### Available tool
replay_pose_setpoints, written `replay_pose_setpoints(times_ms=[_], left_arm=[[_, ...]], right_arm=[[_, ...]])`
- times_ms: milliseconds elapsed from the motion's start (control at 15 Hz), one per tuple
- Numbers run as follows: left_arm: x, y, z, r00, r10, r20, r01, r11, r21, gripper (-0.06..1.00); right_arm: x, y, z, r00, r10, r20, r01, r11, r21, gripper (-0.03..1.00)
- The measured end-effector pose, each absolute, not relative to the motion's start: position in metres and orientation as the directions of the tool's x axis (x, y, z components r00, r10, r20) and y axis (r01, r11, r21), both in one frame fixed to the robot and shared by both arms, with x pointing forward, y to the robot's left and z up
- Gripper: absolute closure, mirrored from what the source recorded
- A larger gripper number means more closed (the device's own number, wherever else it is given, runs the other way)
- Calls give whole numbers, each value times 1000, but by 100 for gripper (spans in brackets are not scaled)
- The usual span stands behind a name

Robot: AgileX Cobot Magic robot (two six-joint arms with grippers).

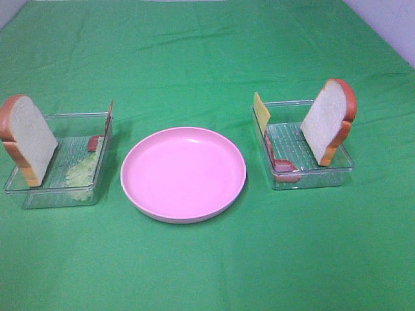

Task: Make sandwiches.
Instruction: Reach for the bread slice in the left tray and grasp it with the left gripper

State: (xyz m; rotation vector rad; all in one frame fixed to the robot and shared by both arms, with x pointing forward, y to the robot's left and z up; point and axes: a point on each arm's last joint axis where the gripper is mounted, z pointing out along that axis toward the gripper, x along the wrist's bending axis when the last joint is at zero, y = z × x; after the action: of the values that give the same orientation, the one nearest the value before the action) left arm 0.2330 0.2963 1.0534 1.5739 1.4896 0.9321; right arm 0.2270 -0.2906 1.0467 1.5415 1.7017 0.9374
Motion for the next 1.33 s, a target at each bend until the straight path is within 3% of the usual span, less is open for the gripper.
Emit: replay_pose_setpoints(times_ms=[200,400,667,1000,1333], left_arm=[[240,298,1060,36,999,1,460,-18,888,22],[285,299,1084,-6,998,-65,506,59,861,22],[364,299,1097,-37,996,-86,686,88,722,22],[486,300,1080,-53,996,-76,873,84,480,22],[564,301,1045,-52,996,-67,928,73,367,22]], right_arm=[[227,-291,1047,-98,995,-1,531,53,846,27],[227,-291,1047,-98,995,-1,531,53,846,27],[227,-291,1047,-98,995,-1,531,53,846,27],[227,-291,1047,-98,995,-1,531,53,846,27],[227,-291,1047,-98,995,-1,531,53,846,27]])
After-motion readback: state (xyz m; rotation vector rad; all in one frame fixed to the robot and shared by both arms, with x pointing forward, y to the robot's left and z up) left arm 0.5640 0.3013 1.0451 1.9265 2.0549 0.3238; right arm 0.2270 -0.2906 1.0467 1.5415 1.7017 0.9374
